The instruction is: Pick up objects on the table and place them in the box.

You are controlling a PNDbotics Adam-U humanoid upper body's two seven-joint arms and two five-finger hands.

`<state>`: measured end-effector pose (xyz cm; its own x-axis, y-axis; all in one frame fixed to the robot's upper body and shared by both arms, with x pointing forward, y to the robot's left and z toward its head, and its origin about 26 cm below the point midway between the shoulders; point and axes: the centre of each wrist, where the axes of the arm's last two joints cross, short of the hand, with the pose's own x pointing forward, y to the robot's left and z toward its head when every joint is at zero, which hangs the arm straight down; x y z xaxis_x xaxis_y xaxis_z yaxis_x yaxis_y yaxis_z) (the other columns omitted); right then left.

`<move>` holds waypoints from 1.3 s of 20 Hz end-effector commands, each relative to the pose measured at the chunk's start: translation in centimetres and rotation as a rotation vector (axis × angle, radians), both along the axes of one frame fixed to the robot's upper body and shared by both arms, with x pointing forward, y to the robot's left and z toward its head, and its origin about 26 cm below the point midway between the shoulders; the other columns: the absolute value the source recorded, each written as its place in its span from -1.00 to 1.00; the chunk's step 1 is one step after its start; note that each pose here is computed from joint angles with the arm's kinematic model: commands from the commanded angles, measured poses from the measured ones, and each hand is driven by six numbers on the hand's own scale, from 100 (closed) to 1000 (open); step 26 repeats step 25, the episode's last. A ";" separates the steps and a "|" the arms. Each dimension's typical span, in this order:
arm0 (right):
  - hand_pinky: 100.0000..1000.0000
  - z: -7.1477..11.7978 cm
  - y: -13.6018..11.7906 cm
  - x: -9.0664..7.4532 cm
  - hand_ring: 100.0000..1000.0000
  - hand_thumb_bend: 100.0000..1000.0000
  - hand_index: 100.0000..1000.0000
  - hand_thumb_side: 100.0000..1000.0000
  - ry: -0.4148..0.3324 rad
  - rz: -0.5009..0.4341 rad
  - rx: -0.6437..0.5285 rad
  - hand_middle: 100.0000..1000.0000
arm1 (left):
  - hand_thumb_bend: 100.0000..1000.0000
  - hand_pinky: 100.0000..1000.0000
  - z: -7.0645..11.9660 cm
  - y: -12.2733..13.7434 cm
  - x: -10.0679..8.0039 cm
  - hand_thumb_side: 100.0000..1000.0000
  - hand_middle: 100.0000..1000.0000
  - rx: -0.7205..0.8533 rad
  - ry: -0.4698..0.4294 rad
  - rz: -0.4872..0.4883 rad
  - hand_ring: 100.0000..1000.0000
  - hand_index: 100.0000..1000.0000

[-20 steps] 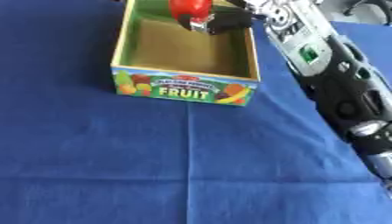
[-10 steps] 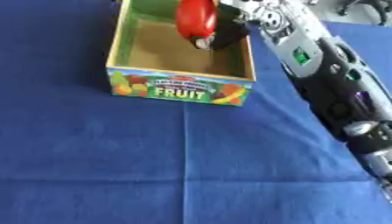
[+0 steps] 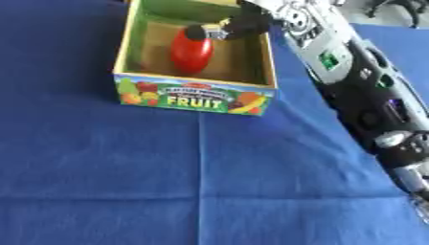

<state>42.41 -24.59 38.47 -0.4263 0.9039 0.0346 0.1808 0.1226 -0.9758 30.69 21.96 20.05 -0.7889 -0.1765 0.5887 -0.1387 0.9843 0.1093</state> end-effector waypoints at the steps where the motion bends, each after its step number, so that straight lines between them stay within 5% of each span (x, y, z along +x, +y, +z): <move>1: 0.92 1.5 -0.8 -0.7 1.00 0.23 1.00 0.77 -0.052 0.019 0.010 1.00 | -1.00 -0.38 0.4 0.1 -0.3 1.00 -0.02 -0.003 -0.014 0.004 -0.06 0.52; 4: 0.85 2.2 -0.7 -1.5 1.00 -0.23 1.00 1.00 -0.110 0.039 0.043 1.00 | -1.00 -0.38 0.3 0.2 -0.4 1.00 -0.02 -0.002 -0.009 0.006 -0.06 0.52; 5: 0.82 2.9 -0.7 -2.0 1.00 -0.74 1.00 1.00 -0.141 0.050 0.063 1.00 | -1.00 -0.38 0.2 0.2 -0.4 1.00 -0.02 -0.003 -0.004 0.008 -0.06 0.52; 6: 0.80 3.4 -0.7 -2.5 1.00 -0.98 1.00 1.00 -0.170 0.059 0.084 1.00 | -1.00 -0.38 0.2 0.3 -0.4 1.00 -0.02 -0.003 0.000 0.010 -0.06 0.52; 12: 0.77 4.6 -1.7 -5.7 1.00 -1.00 0.94 0.71 -0.302 0.112 0.172 1.00 | -1.00 -0.38 -0.4 0.7 -0.5 1.00 -0.02 -0.013 0.023 0.037 -0.05 0.52; 26: 0.72 1.6 -2.5 -10.8 0.95 -1.00 1.00 0.48 -0.406 0.266 0.346 0.85 | -1.00 -0.37 -1.3 1.2 -0.8 1.00 -0.01 -0.047 0.056 0.082 -0.05 0.51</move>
